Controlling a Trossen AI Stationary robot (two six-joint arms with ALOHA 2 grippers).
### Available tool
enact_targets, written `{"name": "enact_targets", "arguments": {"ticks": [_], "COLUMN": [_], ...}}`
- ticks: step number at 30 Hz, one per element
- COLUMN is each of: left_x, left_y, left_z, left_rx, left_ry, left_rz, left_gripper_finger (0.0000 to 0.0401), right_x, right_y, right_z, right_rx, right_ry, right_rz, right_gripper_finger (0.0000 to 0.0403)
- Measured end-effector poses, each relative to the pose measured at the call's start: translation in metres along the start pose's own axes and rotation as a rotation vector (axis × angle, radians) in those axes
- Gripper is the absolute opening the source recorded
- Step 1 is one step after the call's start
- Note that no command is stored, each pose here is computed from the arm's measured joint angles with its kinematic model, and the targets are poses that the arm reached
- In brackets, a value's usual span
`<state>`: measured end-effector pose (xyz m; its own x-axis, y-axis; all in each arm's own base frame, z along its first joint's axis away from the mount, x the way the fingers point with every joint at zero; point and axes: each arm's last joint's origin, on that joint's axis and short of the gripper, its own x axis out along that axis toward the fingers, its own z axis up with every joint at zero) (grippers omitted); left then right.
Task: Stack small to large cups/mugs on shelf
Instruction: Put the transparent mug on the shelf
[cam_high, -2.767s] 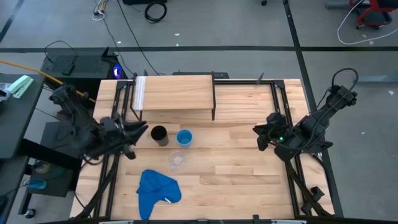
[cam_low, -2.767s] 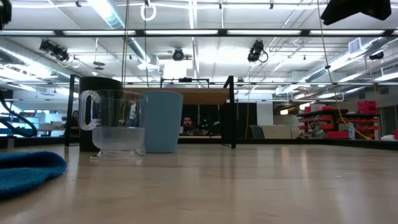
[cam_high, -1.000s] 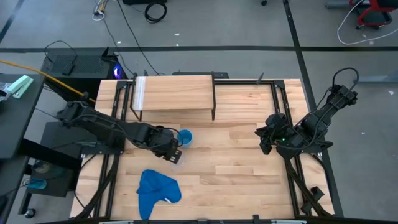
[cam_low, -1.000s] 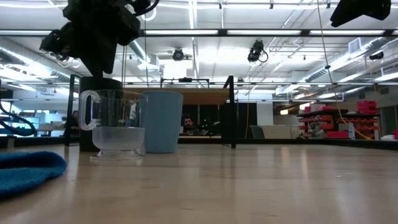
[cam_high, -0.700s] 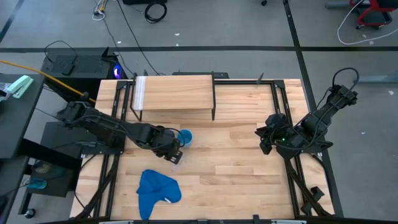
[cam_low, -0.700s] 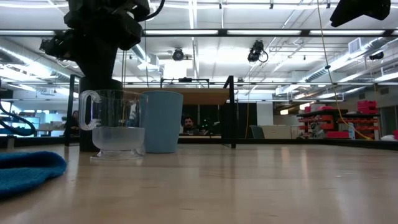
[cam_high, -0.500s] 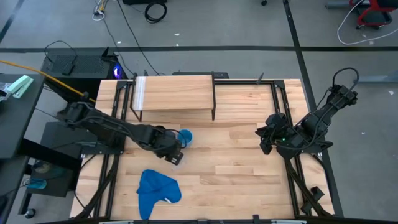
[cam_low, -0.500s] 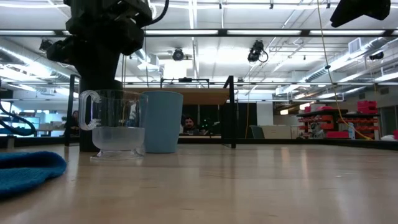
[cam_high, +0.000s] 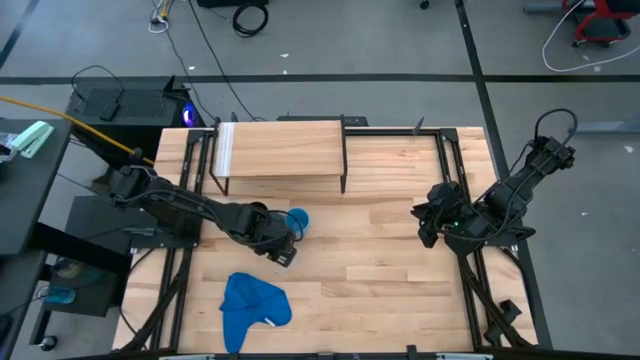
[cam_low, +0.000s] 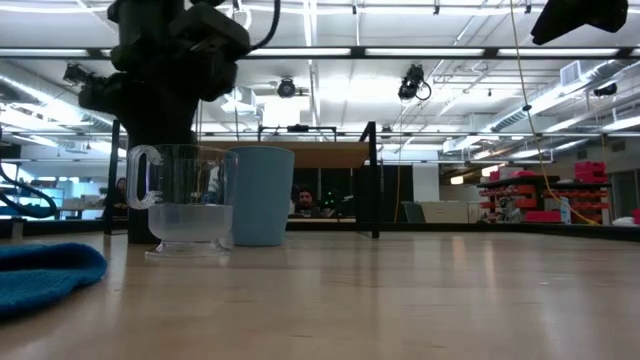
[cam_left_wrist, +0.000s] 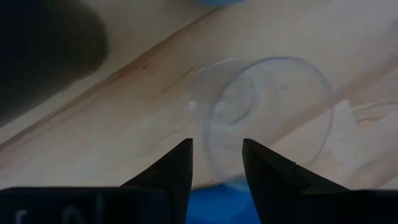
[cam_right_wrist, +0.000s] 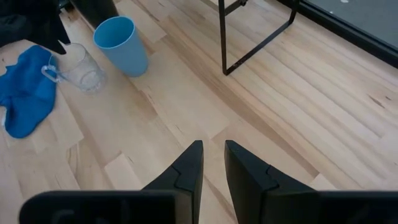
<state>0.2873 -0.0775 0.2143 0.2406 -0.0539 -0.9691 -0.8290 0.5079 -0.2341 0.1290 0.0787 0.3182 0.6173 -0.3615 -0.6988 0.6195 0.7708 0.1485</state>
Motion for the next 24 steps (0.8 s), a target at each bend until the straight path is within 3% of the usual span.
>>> {"name": "enact_targets", "arguments": {"ticks": [12,24], "left_x": [0.0045,0.0045], "left_y": [-0.001,-0.001], "left_z": [0.0047,0.005], "left_rx": [-0.009,-0.015], "left_ry": [-0.006,-0.007], "left_rz": [-0.003,-0.003], "left_gripper_finger": [0.011,0.0016], "right_x": [0.0,-0.0001], "right_y": [0.0,-0.0001], "right_z": [0.0,0.0], "right_rx": [0.0,0.0], "right_ry": [0.0,0.0], "right_rz": [0.0,0.001], "right_gripper_finger": [0.0073,0.0073]}}
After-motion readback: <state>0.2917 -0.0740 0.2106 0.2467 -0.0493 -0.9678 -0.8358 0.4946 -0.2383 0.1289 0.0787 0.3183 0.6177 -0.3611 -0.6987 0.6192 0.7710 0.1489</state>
